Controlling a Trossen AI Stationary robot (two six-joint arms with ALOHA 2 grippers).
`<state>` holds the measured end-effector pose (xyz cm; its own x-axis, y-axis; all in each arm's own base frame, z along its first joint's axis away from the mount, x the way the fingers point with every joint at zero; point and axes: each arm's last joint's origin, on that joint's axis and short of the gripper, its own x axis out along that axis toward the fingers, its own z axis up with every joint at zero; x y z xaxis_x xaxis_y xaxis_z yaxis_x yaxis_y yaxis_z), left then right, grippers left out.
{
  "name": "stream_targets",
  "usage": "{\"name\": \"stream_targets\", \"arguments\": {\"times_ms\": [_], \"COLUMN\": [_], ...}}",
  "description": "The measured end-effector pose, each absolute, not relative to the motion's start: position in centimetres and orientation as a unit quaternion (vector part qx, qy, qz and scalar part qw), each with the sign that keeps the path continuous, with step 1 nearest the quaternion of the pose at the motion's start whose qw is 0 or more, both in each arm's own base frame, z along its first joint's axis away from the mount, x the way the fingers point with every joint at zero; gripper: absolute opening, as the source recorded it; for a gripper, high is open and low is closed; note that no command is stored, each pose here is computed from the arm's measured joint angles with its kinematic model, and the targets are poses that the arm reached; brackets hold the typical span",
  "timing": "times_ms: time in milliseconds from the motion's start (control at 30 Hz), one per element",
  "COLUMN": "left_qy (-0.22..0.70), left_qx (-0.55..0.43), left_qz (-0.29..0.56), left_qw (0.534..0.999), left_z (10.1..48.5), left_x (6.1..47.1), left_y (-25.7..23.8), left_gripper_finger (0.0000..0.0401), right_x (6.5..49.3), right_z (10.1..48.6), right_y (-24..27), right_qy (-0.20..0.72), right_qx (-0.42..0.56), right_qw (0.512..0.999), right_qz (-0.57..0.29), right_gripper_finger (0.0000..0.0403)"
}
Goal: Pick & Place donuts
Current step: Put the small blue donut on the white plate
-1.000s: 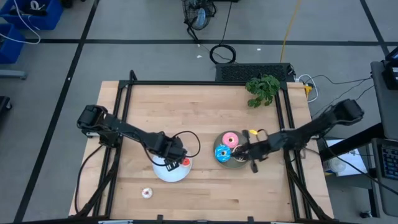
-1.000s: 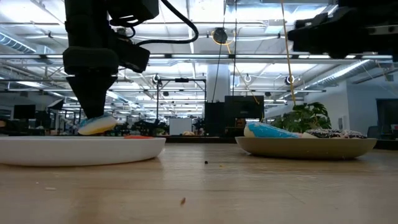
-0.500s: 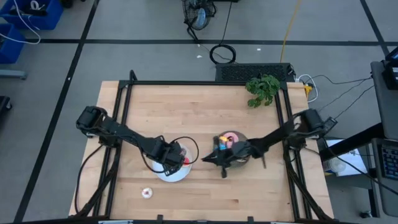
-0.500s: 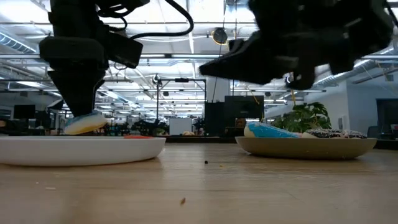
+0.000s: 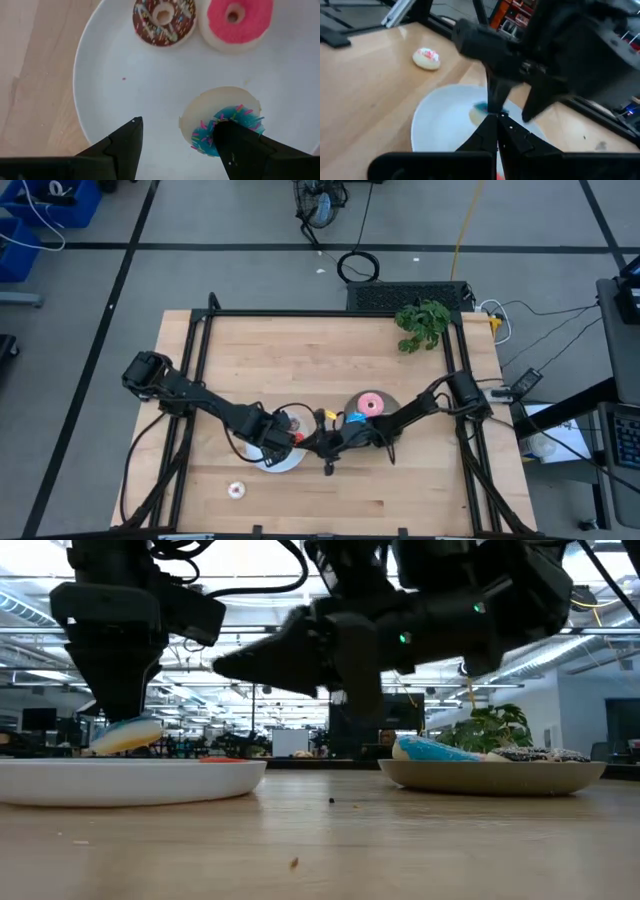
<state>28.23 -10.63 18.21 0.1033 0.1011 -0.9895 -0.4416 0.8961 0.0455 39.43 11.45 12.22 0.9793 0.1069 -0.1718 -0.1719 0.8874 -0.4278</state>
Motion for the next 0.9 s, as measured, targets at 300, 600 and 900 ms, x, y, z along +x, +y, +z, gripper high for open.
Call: {"name": "stream_targets", "arguments": {"times_ms": [300, 600, 900], "left_qy": [0.629, 0.613, 0.600], "left_qx": [-0.144, -0.156, -0.165], "left_qz": [0.178, 0.171, 0.157], "left_qw": [0.743, 0.755, 0.767], "left_z": [18.9, 19.0, 19.0], "left_x": [28.9, 29.3, 29.8], "left_y": [-10.8, -10.9, -11.0], "left_gripper_finger": [0.0239, 0.0239, 0.0239], "right_x": [41.9, 41.9, 42.1], "right_z": [12.6, 12.6, 12.9], "right_y": [11.2, 11.2, 10.8], "right_qy": [0.113, 0.112, 0.097], "right_qx": [-0.200, -0.192, -0.194], "right_qw": [0.970, 0.971, 0.972], "right_qz": [0.079, 0.090, 0.091], "right_gripper_finger": [0.0000, 0.0000, 0.0000]}}
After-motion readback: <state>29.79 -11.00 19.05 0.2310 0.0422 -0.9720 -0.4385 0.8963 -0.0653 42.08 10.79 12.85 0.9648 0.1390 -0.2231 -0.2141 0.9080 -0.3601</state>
